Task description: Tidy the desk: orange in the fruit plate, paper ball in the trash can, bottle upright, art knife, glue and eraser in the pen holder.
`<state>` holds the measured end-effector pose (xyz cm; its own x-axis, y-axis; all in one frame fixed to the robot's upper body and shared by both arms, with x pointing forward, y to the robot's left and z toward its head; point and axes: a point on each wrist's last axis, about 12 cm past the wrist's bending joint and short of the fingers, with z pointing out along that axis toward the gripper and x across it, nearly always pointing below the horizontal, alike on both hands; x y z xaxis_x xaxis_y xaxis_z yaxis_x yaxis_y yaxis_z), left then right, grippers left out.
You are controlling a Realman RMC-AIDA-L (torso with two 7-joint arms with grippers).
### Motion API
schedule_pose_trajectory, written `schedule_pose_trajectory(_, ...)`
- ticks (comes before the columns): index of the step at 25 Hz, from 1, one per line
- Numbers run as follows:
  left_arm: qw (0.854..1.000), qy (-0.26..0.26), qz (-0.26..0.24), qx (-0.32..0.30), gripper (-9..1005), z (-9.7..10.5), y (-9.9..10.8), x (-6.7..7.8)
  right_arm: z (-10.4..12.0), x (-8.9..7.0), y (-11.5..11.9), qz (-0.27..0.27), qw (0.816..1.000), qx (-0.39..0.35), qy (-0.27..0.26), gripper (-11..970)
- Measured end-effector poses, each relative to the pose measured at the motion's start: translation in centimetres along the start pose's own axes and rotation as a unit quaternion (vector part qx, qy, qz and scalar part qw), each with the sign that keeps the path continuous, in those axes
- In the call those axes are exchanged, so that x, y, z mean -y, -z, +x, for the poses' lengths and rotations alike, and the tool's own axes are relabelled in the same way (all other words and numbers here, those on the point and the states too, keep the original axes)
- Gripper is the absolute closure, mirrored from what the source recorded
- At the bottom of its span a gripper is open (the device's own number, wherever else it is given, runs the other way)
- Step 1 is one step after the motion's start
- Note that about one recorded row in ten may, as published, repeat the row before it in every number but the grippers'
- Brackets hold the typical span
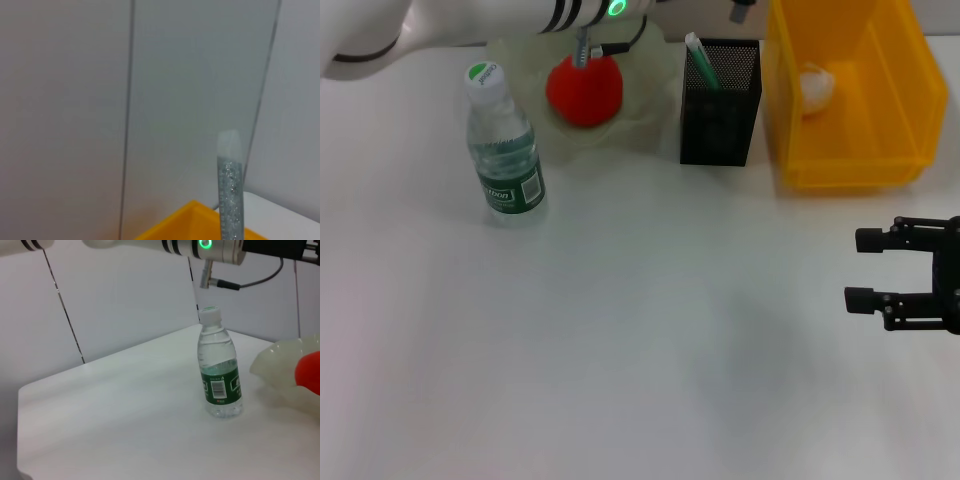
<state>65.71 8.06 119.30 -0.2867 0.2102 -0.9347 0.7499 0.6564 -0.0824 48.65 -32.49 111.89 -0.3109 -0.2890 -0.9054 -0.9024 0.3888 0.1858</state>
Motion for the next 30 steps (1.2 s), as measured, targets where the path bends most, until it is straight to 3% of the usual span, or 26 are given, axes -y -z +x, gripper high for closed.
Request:
schedule_pose_trajectory(12, 0.999, 0.016, -0.026, -0.009, 829, 1.6, -0.5, -1.0, -0.4, 0.3, -0.6, -0.006, 1.0, 0.002, 0.002, 203)
schedule_pose_trajectory(25, 1.0, 0.008, -0.013, -0.025, 774, 2.0, -1.3, 0.0, -0.6, 0.5, -0.8, -0.009, 1.0, 0.002, 0.003, 203)
schedule_pose_trajectory(30, 0.999, 0.012, -0.017, -0.024, 681, 2.2, -1.2, -0.3, -0.5, 0.5, -1.1, -0.014, 1.0, 0.004, -0.002, 203)
